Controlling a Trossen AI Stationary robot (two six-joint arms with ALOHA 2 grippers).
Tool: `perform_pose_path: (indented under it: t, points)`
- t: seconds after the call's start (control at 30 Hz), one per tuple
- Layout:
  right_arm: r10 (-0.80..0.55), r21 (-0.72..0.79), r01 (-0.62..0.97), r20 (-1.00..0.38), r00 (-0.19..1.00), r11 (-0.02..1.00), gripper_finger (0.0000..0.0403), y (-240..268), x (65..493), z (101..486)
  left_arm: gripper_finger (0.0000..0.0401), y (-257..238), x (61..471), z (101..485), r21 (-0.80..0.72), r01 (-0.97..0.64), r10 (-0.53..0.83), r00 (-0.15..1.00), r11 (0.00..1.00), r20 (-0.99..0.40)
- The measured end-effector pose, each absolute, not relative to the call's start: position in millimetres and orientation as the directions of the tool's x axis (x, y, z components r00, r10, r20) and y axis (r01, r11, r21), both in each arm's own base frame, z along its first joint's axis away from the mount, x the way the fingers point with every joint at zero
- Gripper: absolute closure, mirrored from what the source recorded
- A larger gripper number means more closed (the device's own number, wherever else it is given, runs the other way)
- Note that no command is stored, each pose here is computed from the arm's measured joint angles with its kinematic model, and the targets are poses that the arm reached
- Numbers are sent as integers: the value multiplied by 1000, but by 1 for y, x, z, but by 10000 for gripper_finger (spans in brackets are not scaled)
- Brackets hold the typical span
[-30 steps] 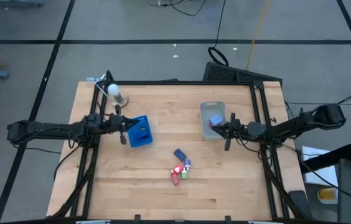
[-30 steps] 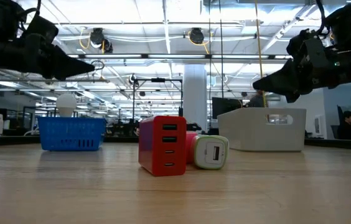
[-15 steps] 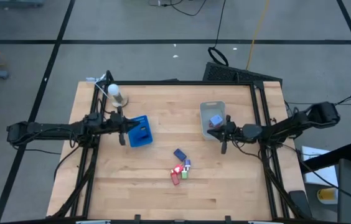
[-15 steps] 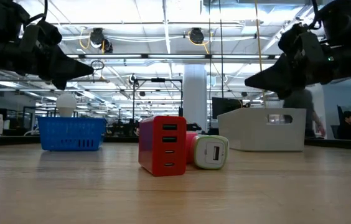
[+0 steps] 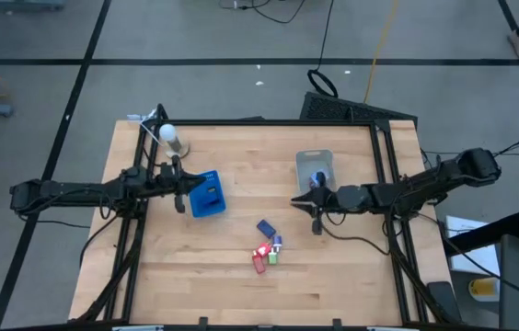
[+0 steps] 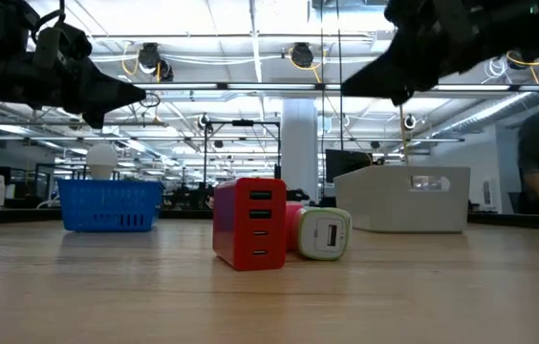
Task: Pick & Place Office items
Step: Put the blue charger adapter into the grey bin
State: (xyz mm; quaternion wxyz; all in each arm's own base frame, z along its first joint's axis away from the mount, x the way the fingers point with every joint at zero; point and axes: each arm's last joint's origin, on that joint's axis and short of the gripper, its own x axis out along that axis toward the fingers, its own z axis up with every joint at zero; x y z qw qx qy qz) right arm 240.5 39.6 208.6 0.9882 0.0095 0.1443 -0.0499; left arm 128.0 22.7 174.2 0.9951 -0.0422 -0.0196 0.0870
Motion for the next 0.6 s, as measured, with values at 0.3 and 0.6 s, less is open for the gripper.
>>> perform_pose_path:
  t: [0.3, 0.6]
  points:
    - [-44, 22, 54, -330, 943, 998, 215, 59, 246, 231, 391, 23, 128, 174, -81, -172, 175, 984, 982, 29]
    - [-32, 22, 44, -384, 923, 999, 153, 77, 255, 220, 391, 23, 128, 174, -87, -171, 174, 984, 981, 31]
